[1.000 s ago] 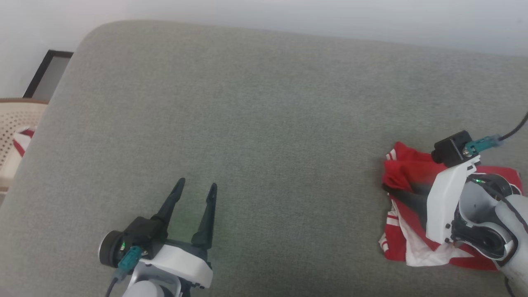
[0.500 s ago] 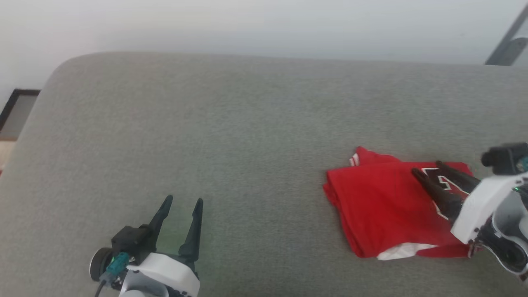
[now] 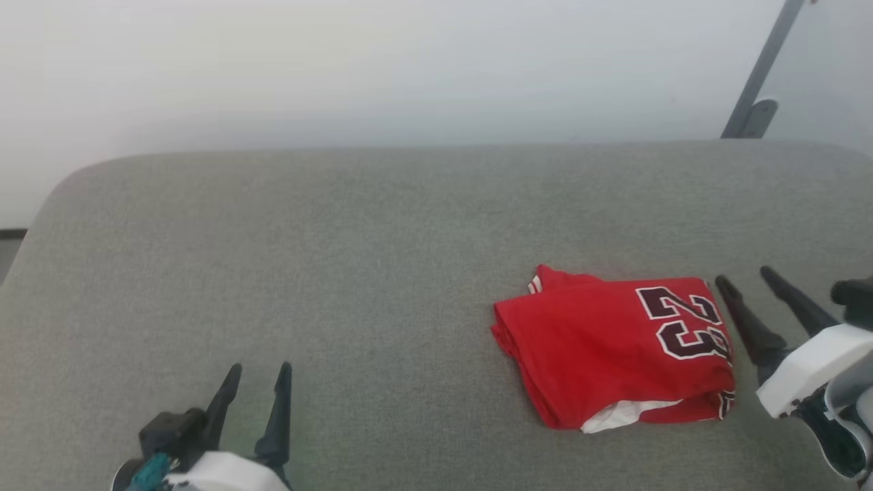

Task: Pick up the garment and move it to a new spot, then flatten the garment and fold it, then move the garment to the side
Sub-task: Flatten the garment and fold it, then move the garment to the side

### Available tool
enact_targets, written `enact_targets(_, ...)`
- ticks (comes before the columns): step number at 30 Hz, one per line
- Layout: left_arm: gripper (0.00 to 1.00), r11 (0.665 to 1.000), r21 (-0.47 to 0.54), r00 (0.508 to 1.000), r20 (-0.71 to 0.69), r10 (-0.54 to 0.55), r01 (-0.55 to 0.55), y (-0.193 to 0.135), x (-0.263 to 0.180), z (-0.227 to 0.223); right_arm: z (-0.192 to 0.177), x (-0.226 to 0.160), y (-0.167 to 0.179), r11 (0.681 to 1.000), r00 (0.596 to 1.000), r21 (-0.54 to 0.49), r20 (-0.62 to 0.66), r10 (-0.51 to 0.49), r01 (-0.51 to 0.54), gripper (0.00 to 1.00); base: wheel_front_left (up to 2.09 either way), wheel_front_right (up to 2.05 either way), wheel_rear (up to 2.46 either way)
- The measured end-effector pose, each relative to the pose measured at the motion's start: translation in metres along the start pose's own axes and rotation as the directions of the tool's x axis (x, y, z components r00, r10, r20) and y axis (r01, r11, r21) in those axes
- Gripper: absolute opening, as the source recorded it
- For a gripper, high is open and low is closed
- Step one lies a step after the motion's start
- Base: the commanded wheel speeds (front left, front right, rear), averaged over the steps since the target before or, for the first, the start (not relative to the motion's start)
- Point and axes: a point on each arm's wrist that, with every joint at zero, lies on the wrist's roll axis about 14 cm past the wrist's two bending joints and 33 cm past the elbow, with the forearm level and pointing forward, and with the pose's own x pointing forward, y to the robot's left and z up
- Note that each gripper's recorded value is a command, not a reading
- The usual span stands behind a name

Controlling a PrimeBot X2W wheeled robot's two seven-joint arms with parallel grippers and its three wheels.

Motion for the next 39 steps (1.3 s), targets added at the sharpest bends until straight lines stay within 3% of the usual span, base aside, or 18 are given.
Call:
enact_targets(8, 1.0, 1.0, 0.015, 0.999, 0.032, 0.005, -0.006, 0.002, -0.02, 0.008, 0.015, -0.031, -0.009, 0.997, 0.989, 0.023, 0.125, -0.077, 0.075, 1.0, 0.0, 0.0, 0.0)
enact_targets(19, 1.0, 0.998, 0.024, 0.998, 0.021, 0.055, -0.055, 0.008, -0.056, 0.002, -0.009, -0.071, -0.018, 0.987, 0.982, 0.067, 0.113, -0.154, 0.147, 1.0, 0.0, 0.0, 0.0)
enact_targets(39, 1.0, 0.999, 0.024, 0.999, 0.014, 0.042, -0.042, 0.002, -0.05, 0.0, -0.011, -0.064, -0.007, 0.988, 0.984, 0.086, 0.111, -0.139, 0.13, 1.0, 0.0, 0.0, 0.0)
